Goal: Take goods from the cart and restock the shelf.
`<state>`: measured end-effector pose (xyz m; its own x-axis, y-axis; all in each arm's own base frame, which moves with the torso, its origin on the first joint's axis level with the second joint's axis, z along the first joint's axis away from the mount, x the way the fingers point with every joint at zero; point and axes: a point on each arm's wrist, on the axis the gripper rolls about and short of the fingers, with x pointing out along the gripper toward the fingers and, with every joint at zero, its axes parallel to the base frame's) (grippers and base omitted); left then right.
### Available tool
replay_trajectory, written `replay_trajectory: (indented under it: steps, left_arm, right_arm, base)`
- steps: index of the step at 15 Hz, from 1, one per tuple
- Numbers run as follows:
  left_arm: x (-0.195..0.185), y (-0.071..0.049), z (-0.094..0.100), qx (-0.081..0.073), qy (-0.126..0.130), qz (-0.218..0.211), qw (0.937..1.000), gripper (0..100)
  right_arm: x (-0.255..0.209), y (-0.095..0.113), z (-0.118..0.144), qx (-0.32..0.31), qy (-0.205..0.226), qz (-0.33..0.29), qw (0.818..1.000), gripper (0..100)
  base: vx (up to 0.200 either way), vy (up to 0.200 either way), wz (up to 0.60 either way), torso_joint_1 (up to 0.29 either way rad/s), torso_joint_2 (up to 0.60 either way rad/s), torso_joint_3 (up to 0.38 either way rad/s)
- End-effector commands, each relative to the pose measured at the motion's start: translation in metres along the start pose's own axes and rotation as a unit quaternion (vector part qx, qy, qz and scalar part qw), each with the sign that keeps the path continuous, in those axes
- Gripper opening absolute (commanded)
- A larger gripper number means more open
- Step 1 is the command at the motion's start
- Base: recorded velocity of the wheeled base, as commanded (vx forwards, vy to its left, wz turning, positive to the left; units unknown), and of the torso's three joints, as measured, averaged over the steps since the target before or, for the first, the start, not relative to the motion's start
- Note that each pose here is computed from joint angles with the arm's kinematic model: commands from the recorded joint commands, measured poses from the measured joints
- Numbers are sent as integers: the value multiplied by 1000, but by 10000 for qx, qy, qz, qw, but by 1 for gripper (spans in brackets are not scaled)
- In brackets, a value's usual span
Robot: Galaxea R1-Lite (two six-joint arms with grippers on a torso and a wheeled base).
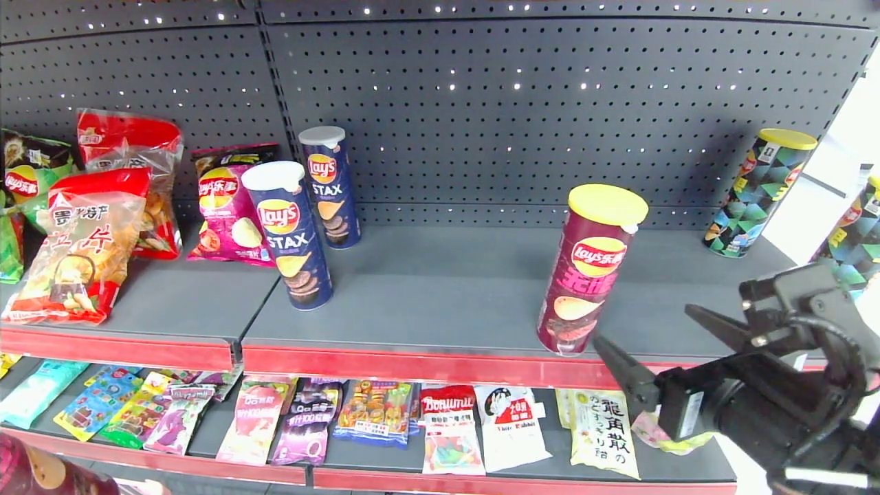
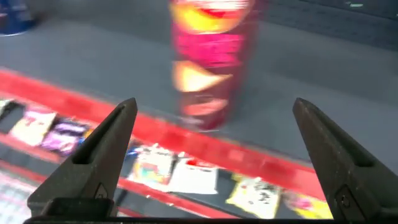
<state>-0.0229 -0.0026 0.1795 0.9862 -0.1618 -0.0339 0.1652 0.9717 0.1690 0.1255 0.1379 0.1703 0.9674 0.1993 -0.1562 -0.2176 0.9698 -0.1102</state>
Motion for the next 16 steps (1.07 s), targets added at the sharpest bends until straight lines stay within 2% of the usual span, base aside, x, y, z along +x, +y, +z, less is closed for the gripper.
replay_trajectory:
  steps: [1,2,3,4,5,6,10,12,13,14,16]
  left_arm:
    - [1,0,0,-4,34,-14,10000,0]
    - [2,0,1,-6,46,-32,10000,0]
    - [2,0,1,-6,46,-32,10000,0]
    - [3,0,1,-9,43,-133,9999,0]
    - [3,0,1,-9,43,-133,9999,0]
    - [5,0,2,-18,64,-276,9996,0]
    - [12,0,9,-46,97,-733,9973,0]
    - [16,0,12,-51,74,-900,9959,0]
    - [20,1,14,-55,19,-1037,9946,0]
    - [21,1,15,-50,-11,-1079,9942,0]
    - [23,1,17,-76,-39,-1251,9921,0]
  right_arm:
    - [-14,-53,-7,61,-137,-415,9990,100]
    - [-23,-68,-15,39,-167,-421,9990,100]
    - [-23,-68,-15,39,-167,-421,9990,100]
    - [-53,-87,-39,-116,-201,-153,9996,100]
    - [-56,-88,-41,-127,-201,-145,9996,100]
    - [-90,-98,-60,-190,-111,-181,9996,100]
    - [-175,-112,-80,-205,366,-543,9976,100]
    - [-192,-112,-95,-118,299,-987,9946,100]
    - [-194,-112,-101,112,233,-1477,9887,100]
    - [-196,-113,-98,148,212,-1646,9860,100]
    - [-192,-112,-83,191,557,-2334,9706,100]
  base:
    - [0,0,0,0,0,0]
    - [0,0,0,0,0,0]
    - [0,0,0,0,0,0]
    - [0,0,0,0,0,0]
    - [0,0,0,0,0,0]
    - [0,0,0,0,0,0]
    - [0,0,0,0,0,0]
    - [0,0,0,0,0,0]
    - [0,0,0,0,0,0]
    - [0,0,0,0,0,0]
    - [0,0,0,0,0,0]
